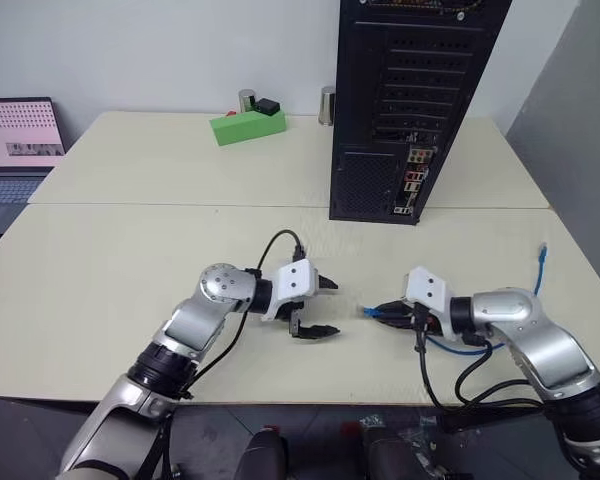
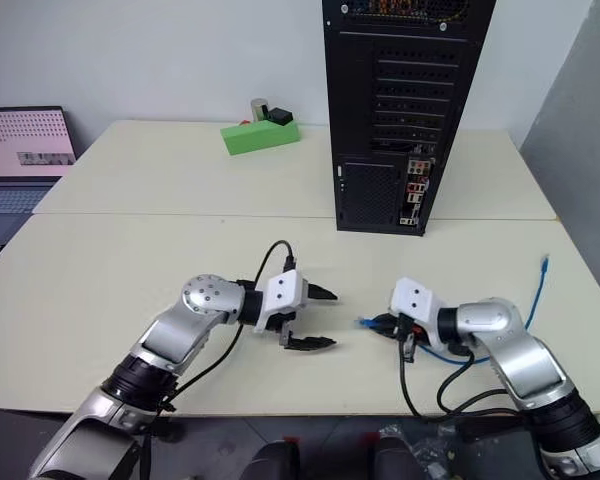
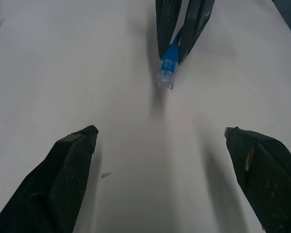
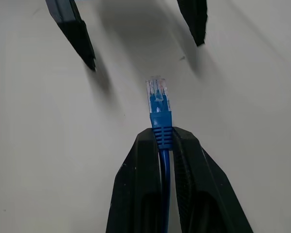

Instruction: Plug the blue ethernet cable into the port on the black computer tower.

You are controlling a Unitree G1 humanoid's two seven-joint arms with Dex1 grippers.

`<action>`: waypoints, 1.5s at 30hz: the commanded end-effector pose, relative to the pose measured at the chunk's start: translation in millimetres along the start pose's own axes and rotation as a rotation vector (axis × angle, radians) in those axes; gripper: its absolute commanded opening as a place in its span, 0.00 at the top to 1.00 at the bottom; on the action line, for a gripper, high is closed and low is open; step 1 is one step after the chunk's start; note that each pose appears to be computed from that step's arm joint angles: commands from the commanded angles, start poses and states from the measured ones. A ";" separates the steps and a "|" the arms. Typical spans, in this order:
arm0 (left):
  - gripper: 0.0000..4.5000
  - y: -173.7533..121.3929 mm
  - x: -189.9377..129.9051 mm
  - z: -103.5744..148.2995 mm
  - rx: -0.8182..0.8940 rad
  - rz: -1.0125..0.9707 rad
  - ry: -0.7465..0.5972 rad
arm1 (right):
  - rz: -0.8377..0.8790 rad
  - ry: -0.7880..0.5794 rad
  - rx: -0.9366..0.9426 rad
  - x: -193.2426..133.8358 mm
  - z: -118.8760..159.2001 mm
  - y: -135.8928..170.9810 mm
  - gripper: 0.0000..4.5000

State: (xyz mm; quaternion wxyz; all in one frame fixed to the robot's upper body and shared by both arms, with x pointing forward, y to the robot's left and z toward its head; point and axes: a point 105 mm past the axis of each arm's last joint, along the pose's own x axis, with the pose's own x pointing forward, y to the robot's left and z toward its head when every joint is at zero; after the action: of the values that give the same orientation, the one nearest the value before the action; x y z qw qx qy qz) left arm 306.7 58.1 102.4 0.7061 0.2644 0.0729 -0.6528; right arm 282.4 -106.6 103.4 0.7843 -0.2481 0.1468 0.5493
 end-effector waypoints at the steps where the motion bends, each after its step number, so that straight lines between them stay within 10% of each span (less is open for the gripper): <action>1: 0.00 3.5 4.3 10.0 0.047 -0.011 -0.021 | -0.004 -0.031 -0.049 1.0 17.5 0.1 0.98; 4: 0.00 2.0 7.2 11.6 0.053 -0.031 -0.029 | 0.008 -0.034 -0.060 4.7 20.9 2.5 0.98; 24: 0.93 0.7 11.7 14.5 0.089 -0.068 -0.050 | 0.045 -0.029 -0.095 11.5 25.9 6.4 0.98; 30: 0.93 1.3 10.6 11.2 0.106 -0.062 -0.043 | 0.039 -0.029 -0.097 10.3 25.6 4.5 0.98; 45: 0.93 -4.2 -2.7 15.6 0.327 0.076 -0.204 | 0.000 -0.022 0.037 -37.0 12.1 -7.7 0.17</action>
State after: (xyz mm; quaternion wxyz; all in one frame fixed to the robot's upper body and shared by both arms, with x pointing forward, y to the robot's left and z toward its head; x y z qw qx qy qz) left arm 297.1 50.3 106.3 0.6774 0.2937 -0.0692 -0.6709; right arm 278.6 -131.1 120.8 0.7816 -0.2426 0.1658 0.5502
